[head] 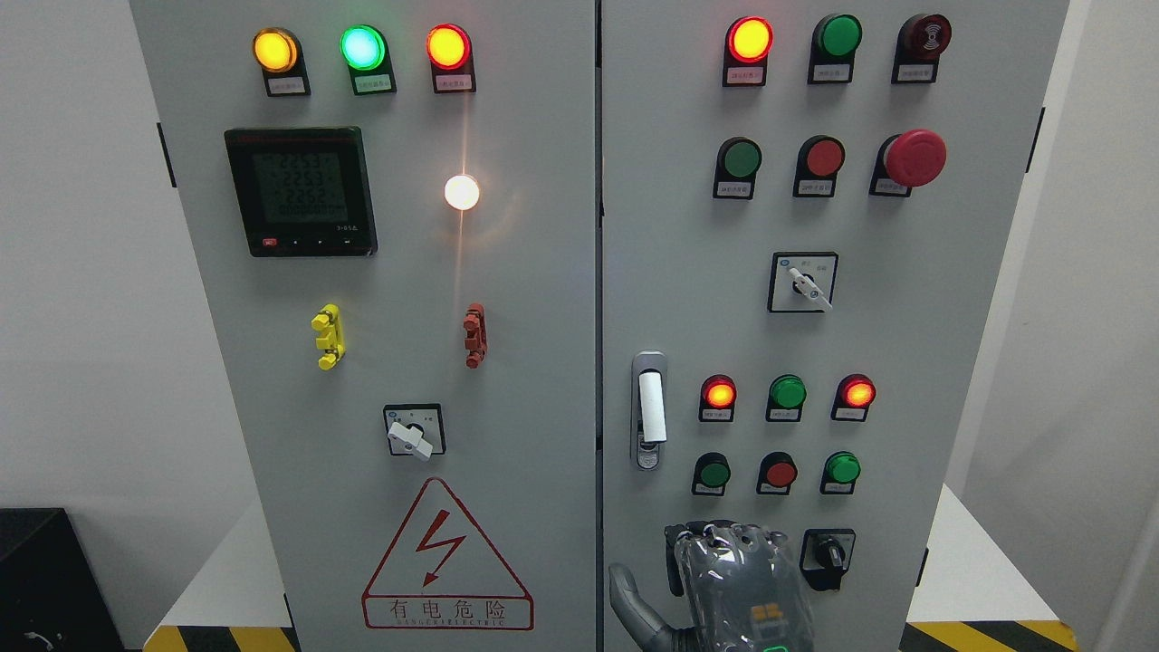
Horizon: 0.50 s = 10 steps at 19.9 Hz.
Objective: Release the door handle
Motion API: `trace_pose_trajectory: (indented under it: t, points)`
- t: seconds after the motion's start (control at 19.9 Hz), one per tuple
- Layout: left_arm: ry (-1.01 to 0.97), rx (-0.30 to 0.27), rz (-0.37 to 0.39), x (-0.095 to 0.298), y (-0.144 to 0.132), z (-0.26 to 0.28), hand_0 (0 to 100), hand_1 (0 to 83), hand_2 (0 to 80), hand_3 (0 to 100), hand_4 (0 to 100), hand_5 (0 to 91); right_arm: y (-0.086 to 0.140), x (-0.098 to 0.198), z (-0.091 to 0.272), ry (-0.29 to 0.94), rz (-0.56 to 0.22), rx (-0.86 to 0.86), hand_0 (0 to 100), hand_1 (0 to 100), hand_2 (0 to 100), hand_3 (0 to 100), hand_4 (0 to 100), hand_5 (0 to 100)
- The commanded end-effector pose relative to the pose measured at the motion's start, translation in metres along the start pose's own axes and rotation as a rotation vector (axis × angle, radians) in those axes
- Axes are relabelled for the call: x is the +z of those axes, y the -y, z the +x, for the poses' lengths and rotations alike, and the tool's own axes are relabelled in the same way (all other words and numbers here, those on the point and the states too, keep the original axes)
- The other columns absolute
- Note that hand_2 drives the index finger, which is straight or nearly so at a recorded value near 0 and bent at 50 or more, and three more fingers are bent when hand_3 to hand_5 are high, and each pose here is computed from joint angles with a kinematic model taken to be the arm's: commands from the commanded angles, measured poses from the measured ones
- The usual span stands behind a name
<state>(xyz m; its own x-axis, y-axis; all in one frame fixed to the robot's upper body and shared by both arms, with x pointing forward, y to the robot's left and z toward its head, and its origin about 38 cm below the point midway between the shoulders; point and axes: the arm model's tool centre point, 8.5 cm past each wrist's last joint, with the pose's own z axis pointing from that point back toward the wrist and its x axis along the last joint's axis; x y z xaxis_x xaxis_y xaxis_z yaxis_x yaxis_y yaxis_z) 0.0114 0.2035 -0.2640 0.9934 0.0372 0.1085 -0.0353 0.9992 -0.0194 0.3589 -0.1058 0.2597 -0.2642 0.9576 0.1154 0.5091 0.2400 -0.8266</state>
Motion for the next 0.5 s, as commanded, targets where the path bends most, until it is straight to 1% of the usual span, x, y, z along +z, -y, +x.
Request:
trace_pose_trajectory:
  t: [0.0,0.2,0.35,0.45]
  points:
    - [-0.003,-0.003,0.004,0.0,-0.001,0.007,12,55.6,0.0,0,0,0.0,0.019,-0.012,0.001,0.012,-0.061,0.002,31,14,94,100,99,100]
    - [-0.003,-0.003,0.004,0.0,-0.001,0.007,12,55.6,0.0,0,0,0.0,0.021,-0.031,0.003,0.022,-0.082,0.025,29,17,96,100,99,100]
    - [-0.002,-0.003,0.004,0.0,-0.001,0.008,12,55.6,0.0,0,0,0.0,0.022,-0.04,0.003,0.026,-0.091,0.033,26,23,97,100,100,100]
    - [-0.003,-0.003,0.004,0.0,-0.001,0.007,12,55.6,0.0,0,0,0.0,0.018,-0.044,0.004,0.026,-0.084,0.035,25,25,97,100,100,100]
